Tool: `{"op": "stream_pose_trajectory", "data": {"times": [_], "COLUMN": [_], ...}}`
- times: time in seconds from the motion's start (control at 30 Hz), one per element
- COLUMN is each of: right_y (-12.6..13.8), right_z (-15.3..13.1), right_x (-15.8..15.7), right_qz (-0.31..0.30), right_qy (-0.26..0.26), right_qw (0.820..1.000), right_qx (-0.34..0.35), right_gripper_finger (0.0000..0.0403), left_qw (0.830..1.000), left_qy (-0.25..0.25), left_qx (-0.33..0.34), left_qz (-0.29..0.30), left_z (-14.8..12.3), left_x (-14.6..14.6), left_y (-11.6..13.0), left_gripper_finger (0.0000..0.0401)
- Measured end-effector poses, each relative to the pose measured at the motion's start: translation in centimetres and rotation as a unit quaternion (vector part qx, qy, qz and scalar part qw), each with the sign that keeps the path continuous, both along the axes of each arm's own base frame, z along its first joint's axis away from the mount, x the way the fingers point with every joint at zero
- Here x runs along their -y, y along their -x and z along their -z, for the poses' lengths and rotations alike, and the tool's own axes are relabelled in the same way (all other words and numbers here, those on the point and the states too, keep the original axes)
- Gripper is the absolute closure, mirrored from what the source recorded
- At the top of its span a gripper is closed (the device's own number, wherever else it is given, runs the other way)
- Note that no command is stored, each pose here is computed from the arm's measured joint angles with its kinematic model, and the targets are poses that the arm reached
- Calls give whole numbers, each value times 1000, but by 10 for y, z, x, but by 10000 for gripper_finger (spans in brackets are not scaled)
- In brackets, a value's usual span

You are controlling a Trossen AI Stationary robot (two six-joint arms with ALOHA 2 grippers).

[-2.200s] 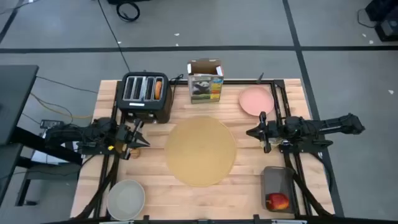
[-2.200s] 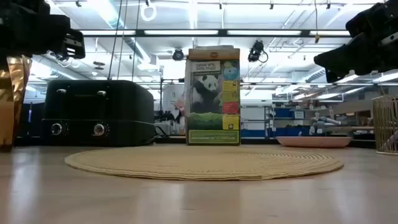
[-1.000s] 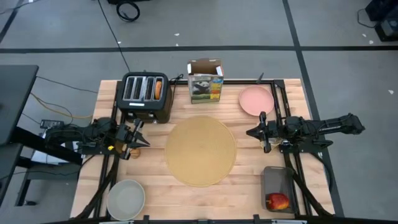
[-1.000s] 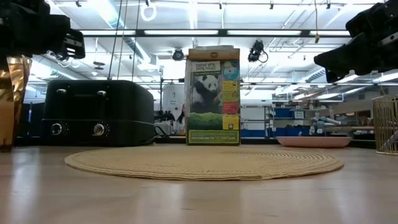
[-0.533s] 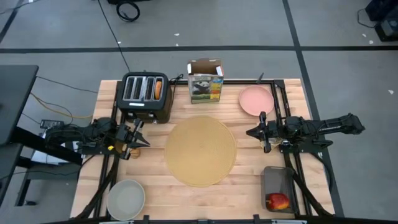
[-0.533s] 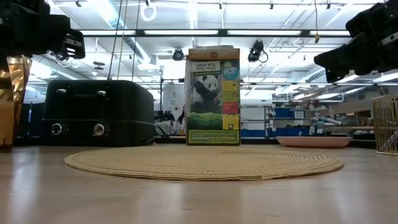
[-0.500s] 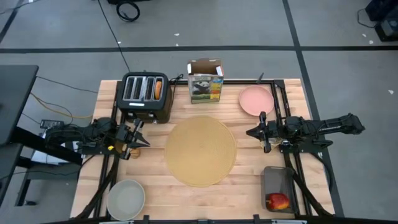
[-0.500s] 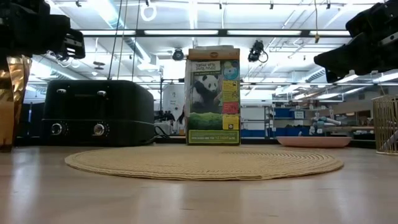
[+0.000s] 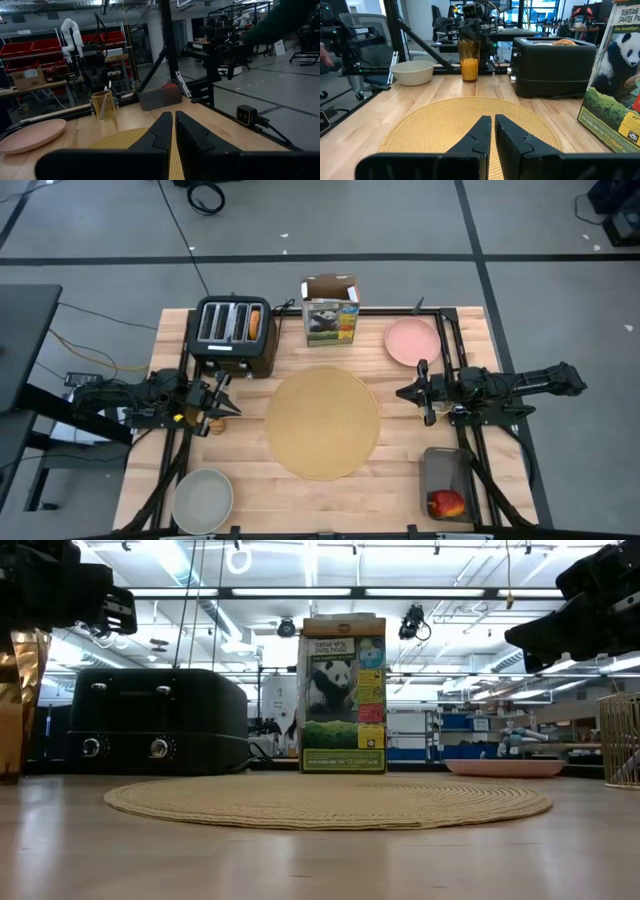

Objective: Arrange a breakfast setting

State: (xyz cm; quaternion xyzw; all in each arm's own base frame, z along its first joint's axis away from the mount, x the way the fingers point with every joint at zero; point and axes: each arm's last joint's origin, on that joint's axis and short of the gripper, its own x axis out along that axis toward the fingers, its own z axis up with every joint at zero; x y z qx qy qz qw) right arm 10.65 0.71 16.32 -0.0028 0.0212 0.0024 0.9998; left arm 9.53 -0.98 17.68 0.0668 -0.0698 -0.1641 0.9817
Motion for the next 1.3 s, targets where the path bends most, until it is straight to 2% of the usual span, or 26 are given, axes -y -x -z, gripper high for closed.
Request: {"op": "stream_pose_trajectory", "data": {"times": [0.13,0.3,0.4,0.47,0.5,0.57,0.67,0.83,0.93,1.0,1.13,1.3], "right_y": [0,0,0,0,0,0,0,0,0,0,1,5], "right_z": [-1,-1,-2,-3,-4,-5,-5,-5,-6,-8,-19,-36], "right_x": [0,1,1,1,1,1,1,1,1,1,1,2], "right_qz": [3,12,13,13,14,14,14,14,15,15,13,3], "right_qy": [0,0,-1,-2,-2,-2,-2,-2,-2,-3,-27,-127], "right_qw": [1000,1000,1000,1000,1000,1000,1000,1000,999,999,995,974], "right_qx": [3,4,9,15,18,23,25,27,30,39,97,189], "right_gripper_finger": [368,368,368,368,368,368,368,368,368,368,368,368], "left_qw": [1000,993,977,955,946,939,939,972,987,989,967,925], "left_qy": [0,22,78,135,147,142,119,72,81,99,176,226], "left_qx": [15,113,186,236,253,262,257,170,72,-4,-129,-270], "left_qz": [0,-5,-70,-122,-138,-169,-194,-147,-120,-114,-130,-143], "left_z": [-3,-22,-37,-46,-49,-57,-85,-141,-165,-176,-204,-230], "left_x": [0,-1,-5,-9,-11,-12,-13,-5,3,9,24,43], "left_y": [0,5,11,17,19,21,20,-15,-49,-71,-104,-131], "left_gripper_finger": [371,371,371,372,372,372,379,390,392,393,393,394]}}
